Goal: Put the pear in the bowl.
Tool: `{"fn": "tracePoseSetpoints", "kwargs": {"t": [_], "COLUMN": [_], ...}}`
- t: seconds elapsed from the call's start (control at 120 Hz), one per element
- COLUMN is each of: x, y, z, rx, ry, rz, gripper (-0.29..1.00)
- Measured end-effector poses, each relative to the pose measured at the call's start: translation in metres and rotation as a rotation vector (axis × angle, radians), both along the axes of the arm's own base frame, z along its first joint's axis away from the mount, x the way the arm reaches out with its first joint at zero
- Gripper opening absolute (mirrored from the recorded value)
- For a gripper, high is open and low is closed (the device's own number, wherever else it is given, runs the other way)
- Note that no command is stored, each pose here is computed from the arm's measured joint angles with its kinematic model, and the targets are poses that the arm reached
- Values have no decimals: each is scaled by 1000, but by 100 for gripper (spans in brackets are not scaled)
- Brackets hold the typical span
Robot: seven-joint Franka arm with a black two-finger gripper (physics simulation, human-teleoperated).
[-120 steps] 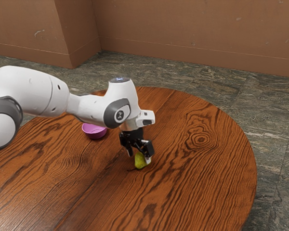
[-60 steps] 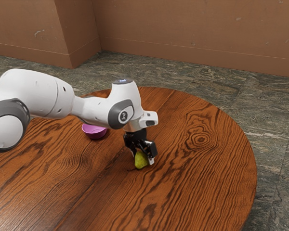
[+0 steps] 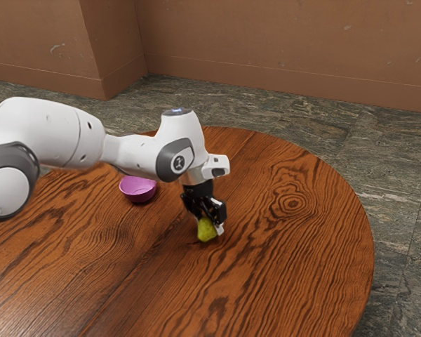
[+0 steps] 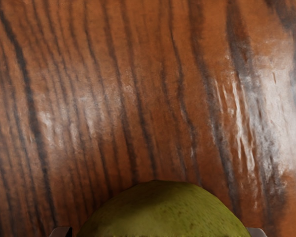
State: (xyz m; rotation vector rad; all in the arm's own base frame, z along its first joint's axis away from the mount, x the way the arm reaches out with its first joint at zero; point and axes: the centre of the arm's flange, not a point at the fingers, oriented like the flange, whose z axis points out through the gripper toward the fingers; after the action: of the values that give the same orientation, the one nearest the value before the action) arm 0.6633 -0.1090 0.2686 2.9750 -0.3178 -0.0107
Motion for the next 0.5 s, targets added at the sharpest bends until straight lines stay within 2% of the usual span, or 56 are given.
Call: {"fn": "tracePoseSetpoints", "kwargs": {"t": [0.158,0.5], "x": [6,13], "y": [20,106], "z": [16,54], "rx": [24,97], "ry": [-2,11], "rz": [32,154], "gripper": [23,23]}}
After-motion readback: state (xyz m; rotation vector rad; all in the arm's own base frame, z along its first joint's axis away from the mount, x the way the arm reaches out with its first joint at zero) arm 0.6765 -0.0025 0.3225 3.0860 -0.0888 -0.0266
